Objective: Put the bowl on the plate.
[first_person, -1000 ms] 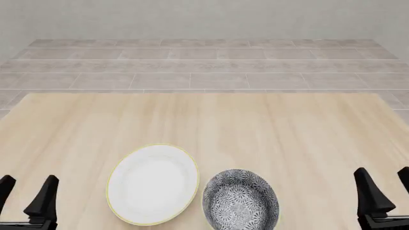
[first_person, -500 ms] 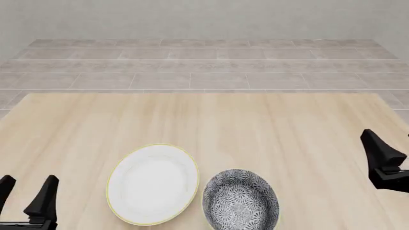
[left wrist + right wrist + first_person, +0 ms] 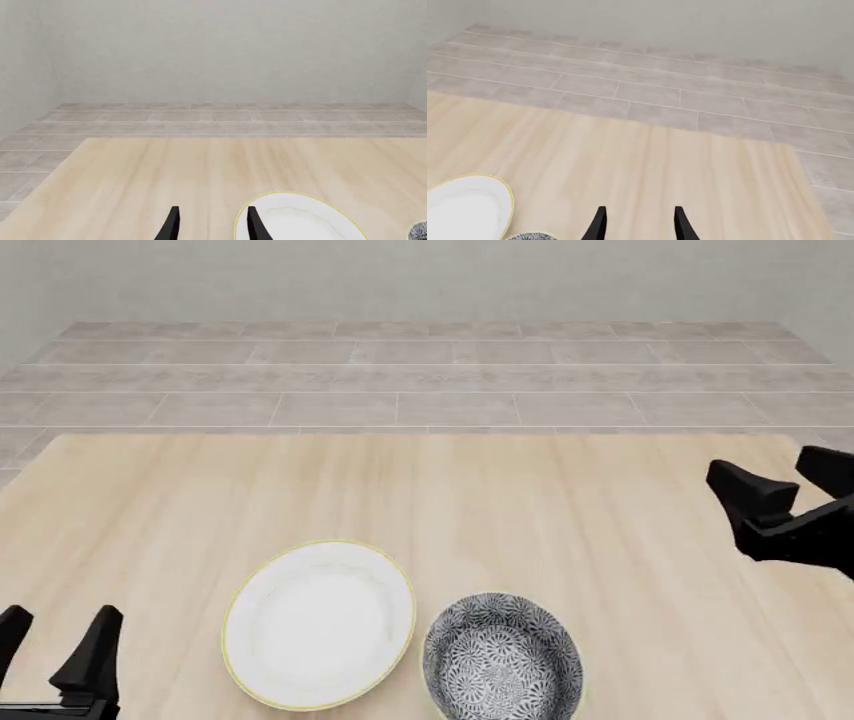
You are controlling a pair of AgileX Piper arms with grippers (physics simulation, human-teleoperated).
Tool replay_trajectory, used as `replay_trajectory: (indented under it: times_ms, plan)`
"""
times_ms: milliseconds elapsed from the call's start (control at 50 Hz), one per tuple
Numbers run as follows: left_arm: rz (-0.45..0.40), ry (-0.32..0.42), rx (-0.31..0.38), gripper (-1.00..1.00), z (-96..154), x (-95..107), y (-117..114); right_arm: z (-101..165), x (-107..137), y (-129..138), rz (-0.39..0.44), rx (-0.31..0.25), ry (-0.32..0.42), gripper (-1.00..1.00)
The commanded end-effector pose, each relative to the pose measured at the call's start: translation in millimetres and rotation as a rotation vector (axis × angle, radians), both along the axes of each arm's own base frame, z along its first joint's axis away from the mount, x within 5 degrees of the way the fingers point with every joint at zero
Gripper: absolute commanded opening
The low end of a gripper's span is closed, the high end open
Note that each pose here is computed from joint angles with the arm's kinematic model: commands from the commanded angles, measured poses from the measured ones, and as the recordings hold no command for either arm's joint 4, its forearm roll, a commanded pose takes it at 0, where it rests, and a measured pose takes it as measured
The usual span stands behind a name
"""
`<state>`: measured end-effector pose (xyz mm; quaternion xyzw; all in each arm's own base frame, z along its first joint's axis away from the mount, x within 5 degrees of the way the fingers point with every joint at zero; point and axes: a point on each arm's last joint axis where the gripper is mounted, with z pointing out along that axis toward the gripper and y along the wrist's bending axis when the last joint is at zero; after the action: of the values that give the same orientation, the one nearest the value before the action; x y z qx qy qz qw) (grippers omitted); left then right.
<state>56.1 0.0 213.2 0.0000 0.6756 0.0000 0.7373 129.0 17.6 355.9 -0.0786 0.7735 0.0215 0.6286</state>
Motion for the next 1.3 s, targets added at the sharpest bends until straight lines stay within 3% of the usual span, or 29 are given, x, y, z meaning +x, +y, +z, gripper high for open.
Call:
replay_trajectory:
  times_ms: [20,220,380,440,760,820,840,1300]
  plan:
    - [0.000,0.000,0.000,1.00,0.0,0.0,0.0,6.0,14.7,8.4,0.047,-0.022,0.045,1.00]
    - [0.000,0.000,0.000,1.00,0.0,0.0,0.0,-4.9,30.9,16.4,0.068,0.002,0.115,1.00]
    - [0.000,0.000,0.000,1.00,0.0,0.0,0.0,-8.3,36.0,18.9,0.079,-0.013,0.138,1.00]
    - [0.000,0.000,0.000,1.00,0.0,0.0,0.0,-16.5,40.8,25.3,0.104,-0.011,0.182,1.00]
    - [0.000,0.000,0.000,1.00,0.0,0.0,0.0,-35.9,42.8,33.4,0.137,-0.013,0.261,1.00]
    - [0.000,0.000,0.000,1.00,0.0,0.0,0.0,-43.2,40.8,34.6,0.162,-0.056,0.255,1.00]
    - [0.000,0.000,0.000,1.00,0.0,0.0,0.0,-50.0,43.0,35.4,0.149,-0.027,0.284,1.00]
    - [0.000,0.000,0.000,1.00,0.0,0.0,0.0,-75.9,41.9,42.4,0.171,-0.011,0.354,1.00]
